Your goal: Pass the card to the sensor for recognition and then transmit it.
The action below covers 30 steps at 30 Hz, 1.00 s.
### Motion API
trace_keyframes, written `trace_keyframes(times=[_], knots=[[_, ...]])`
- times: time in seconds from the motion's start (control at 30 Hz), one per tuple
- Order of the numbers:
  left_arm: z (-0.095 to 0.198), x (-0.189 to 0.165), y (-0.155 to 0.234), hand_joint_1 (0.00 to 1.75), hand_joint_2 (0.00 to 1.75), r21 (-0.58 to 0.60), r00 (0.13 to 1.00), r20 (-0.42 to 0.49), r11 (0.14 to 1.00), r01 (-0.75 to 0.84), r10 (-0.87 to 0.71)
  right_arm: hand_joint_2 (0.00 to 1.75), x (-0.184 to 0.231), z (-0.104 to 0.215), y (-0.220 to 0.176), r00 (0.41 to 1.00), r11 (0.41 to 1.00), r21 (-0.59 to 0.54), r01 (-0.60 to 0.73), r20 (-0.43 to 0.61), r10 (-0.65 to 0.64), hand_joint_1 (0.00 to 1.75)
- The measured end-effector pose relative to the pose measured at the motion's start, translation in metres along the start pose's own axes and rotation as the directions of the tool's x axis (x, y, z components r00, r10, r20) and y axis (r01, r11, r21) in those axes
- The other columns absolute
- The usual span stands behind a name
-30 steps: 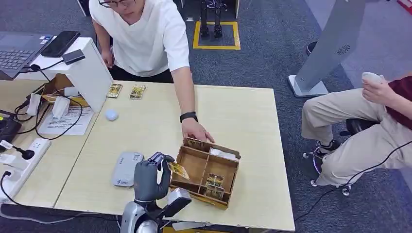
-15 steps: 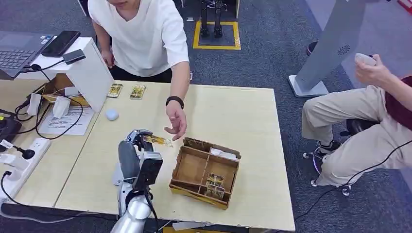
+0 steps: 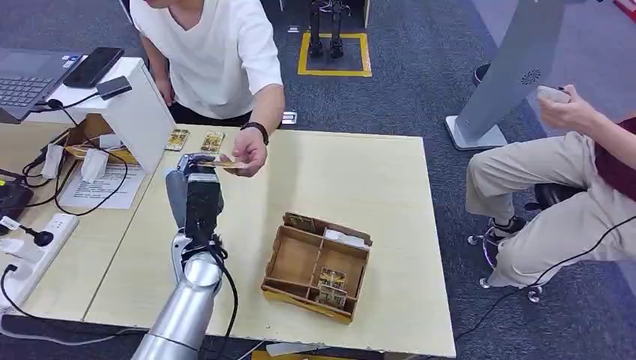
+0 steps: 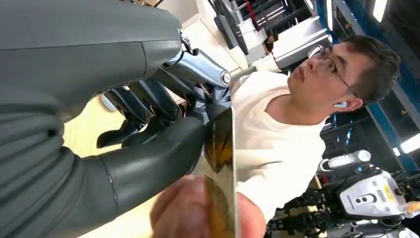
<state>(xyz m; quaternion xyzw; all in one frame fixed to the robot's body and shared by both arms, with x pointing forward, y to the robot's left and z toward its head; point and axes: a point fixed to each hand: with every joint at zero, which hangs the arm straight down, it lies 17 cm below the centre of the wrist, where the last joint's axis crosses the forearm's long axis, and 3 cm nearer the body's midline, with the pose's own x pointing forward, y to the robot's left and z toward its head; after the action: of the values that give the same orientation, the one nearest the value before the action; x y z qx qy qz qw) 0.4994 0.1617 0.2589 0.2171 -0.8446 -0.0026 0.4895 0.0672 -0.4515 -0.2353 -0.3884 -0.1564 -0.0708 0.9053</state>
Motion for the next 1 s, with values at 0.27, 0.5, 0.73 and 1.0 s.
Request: trace_keyframes(times=[0.27,0.5,0.73,1.0], knots=[[-0.001,-0.013,-0.004,1.75,1.75,-0.002,0.999,-0.021,0.999,0.034,-0.034,1.75,0.003,0.0,0.001,1.0,1.0,0.001,0.0,0.0,0.0,0.0],[0.003,-0.021,-0.007,0.0,1.75,-0.012,0.998,-0.041,0.999,0.044,-0.044,1.75,0.004,-0.001,0.001,1.0,1.0,0.004,-0.006,0.004,0.006,0.0],[0.004,-0.026,-0.007,0.0,1.75,-0.014,0.998,-0.056,0.999,0.041,-0.042,1.75,0.004,-0.001,0.0,1.0,1.0,0.003,-0.01,0.006,0.01,0.0],[0.009,-0.013,0.0,0.0,1.75,0.006,0.999,0.017,0.999,0.05,-0.05,1.75,0.0,-0.001,-0.002,1.0,1.0,-0.001,-0.011,0.0,0.011,0.0]])
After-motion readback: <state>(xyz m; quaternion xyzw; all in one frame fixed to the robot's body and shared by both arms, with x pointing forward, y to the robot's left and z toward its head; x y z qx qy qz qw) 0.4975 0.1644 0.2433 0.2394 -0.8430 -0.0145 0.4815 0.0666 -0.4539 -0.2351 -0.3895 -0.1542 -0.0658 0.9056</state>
